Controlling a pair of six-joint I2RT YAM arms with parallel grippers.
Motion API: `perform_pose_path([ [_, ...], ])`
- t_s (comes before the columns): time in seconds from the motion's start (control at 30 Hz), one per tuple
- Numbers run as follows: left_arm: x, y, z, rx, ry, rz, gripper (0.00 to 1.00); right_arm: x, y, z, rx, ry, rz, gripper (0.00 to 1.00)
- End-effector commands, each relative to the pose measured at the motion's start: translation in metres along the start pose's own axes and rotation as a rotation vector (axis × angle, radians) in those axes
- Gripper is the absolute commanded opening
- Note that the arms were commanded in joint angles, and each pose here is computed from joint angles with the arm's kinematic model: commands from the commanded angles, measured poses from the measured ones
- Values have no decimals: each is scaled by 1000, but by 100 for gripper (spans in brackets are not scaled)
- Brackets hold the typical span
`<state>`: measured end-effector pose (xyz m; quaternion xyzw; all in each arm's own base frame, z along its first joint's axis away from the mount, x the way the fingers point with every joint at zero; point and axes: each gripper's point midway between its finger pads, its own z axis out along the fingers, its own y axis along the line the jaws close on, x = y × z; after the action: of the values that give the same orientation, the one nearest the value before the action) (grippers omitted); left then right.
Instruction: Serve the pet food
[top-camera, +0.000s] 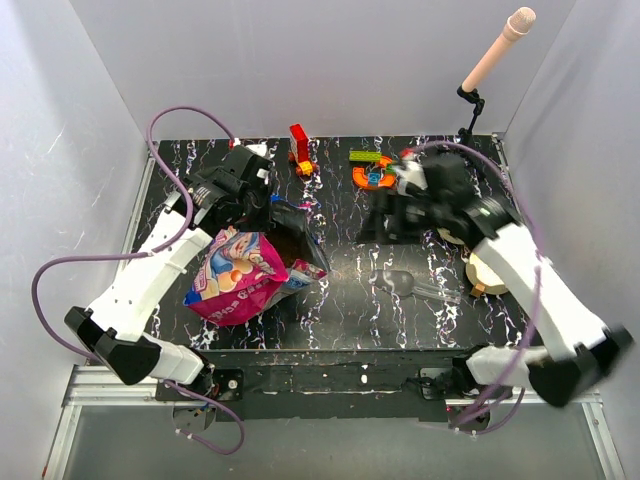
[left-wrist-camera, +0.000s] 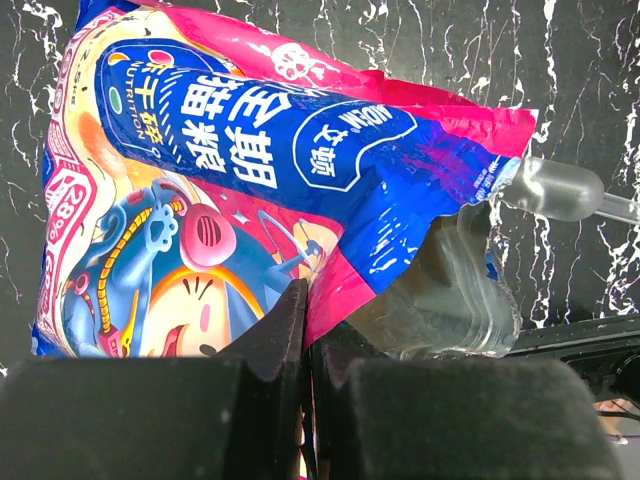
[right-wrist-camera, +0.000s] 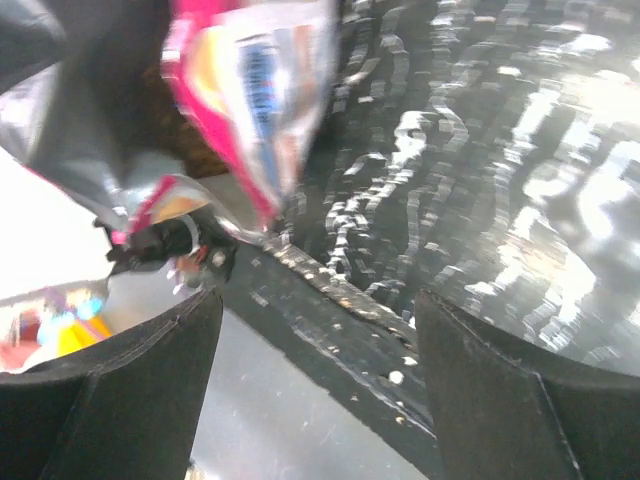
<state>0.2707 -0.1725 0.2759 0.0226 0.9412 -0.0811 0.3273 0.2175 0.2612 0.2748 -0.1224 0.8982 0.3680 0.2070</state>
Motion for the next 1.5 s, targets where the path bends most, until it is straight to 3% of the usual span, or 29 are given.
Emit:
perform_pose_path([
  [0.0,-43,-20,-20,122,-191,-65,0,16,-60,-39,117,-176,76,85],
  [0.1,-43,-27,-27,172,-190,-50,0,33,-115,-40,321,-193,212,85],
  [0.2,-39,-34,-33,226,-180,-63,0,57,-170,-36,524,-95,373,82],
  [0.27,-34,-40,-38,270,-167,-73,0,80,-196,-29,578,53,507,69],
  [0.3,-33,-43,-39,290,-162,-74,0,85,-204,-25,593,93,520,62],
  [0.43,-27,-48,-45,328,-139,-67,0,83,-220,-13,613,146,487,60],
  [0.53,-29,-49,-50,342,-151,-82,0,91,-226,-3,603,211,515,56],
  [0.67,-30,-49,-56,357,-166,-117,0,97,-224,16,509,204,511,53],
  [0.9,-31,-48,-61,374,-195,-229,0,94,-230,34,404,182,338,65],
  [1.27,-39,-45,-63,349,-219,-211,0,92,-235,76,354,238,304,67],
  [1.33,-38,-44,-64,343,-217,-212,0,83,-227,84,331,216,341,64],
  [1.47,-41,-38,-66,314,-235,-217,0,52,-202,101,286,163,571,58],
])
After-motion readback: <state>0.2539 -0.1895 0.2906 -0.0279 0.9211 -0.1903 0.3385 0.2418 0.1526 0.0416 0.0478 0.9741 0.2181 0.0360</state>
